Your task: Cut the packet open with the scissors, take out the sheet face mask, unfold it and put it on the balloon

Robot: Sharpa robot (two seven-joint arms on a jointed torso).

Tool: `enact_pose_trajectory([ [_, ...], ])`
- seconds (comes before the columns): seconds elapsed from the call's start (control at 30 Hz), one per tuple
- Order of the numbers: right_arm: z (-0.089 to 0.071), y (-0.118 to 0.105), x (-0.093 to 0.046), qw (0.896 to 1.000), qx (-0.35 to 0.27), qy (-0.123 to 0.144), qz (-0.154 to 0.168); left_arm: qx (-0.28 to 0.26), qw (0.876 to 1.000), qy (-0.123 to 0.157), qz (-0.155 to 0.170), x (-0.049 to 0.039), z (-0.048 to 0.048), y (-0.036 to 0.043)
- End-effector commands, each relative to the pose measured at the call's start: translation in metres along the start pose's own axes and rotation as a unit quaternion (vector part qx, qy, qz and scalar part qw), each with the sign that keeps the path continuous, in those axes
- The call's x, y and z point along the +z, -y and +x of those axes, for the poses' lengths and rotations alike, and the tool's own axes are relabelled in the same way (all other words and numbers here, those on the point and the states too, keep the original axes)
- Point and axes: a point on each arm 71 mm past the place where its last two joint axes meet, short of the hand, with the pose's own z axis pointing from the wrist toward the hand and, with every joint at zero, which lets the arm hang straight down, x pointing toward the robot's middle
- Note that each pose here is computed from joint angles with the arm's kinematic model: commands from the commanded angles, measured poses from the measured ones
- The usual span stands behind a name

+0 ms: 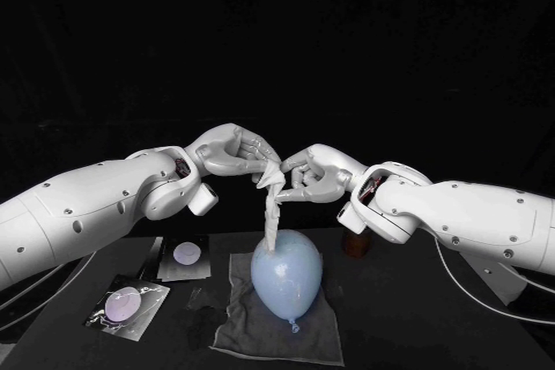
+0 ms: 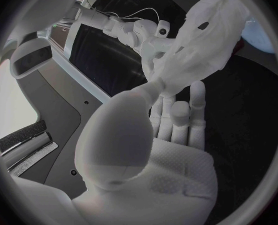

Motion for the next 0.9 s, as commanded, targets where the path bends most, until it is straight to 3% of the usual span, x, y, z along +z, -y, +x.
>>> enact_pose_trajectory([
  [0.03, -0.004, -0.001, 0.001, 0.999, 0.015, 0.034, -0.001, -0.001, 1.000, 0.005, 0.004, 0.0017, -0.0002, 0.0026],
  [0.43, -0.003, -0.004, 0.002, 0.998, 0.018, 0.062, 0.004, 0.002, 1.000, 0.008, 0.003, 0.0036, 0.0012, 0.0038],
  [0.9, -0.009, 0.002, -0.003, 0.997, 0.016, 0.073, 0.021, 0.011, 0.999, 0.033, -0.007, -0.0015, -0.0100, -0.0009],
])
